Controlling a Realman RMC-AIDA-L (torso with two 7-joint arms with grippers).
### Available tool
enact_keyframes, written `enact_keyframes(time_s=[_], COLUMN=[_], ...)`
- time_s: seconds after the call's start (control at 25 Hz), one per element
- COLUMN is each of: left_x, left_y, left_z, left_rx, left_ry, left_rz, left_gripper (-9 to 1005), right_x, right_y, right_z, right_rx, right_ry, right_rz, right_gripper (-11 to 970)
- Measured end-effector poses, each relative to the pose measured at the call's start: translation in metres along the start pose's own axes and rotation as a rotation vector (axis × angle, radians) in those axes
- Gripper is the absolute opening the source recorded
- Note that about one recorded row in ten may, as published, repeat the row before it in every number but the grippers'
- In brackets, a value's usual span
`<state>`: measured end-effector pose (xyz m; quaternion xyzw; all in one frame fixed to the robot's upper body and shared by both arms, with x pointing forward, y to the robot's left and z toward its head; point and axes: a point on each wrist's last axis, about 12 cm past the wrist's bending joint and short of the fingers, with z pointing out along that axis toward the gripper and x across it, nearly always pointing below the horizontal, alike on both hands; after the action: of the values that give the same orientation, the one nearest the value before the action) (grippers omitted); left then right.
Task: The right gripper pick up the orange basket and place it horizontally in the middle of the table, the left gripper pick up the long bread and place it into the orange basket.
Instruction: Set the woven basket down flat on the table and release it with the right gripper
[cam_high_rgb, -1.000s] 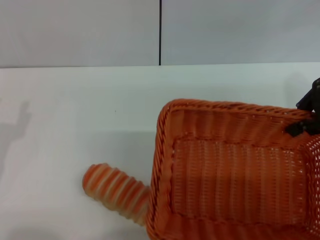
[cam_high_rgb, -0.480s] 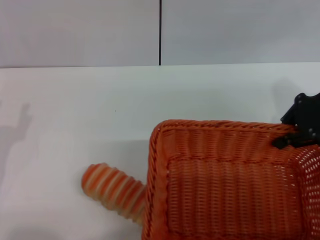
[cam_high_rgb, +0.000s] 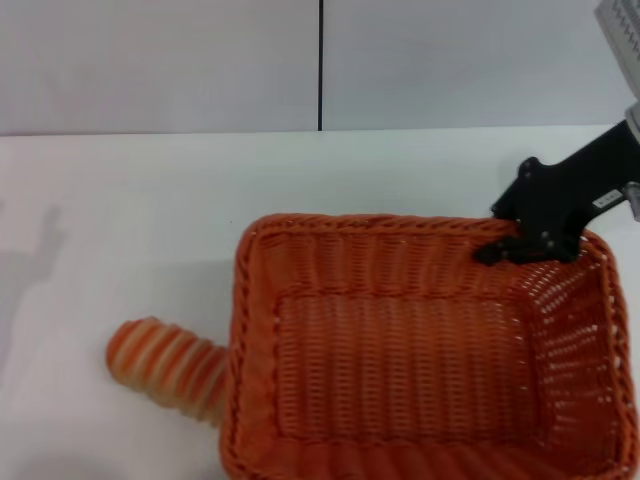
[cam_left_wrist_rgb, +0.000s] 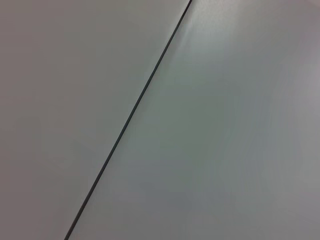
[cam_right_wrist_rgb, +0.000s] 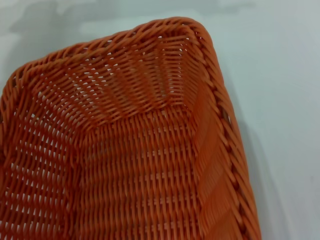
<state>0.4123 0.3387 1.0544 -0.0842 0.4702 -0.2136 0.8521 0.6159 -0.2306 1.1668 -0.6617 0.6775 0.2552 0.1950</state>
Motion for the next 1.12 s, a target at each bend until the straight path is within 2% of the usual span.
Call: enact_keyframes(time_s=[0.24,0.68,1.0,1.12], left_x=[-0.001,0.0,0.002,0.002], left_y=[0.0,0.0,-0.001,-0.001], left_z=[-0.003,-0.001,0.004,0.004], left_rx=[-0.006,-0.002,0.014,0.016], left_ry=[0.003,0.006,0.005,0.004], left_rz=[0.002,0.0,-0.009,-0.01], left_gripper=[758,756,754,754], right_x=[-0.008,0.014,0.022,0.022], right_y=[-0.001,0.018,0.019,0.017], right_z=[0.001,-0.032,-0.033,-0.042], right_rx=[0.001,0.017,0.013,0.04], right_ry=[-0.052,-0.092,-0.038,-0.042], right_rz=[-0.031,-0.016,0.0,-0.001], right_gripper=[137,137,138,138])
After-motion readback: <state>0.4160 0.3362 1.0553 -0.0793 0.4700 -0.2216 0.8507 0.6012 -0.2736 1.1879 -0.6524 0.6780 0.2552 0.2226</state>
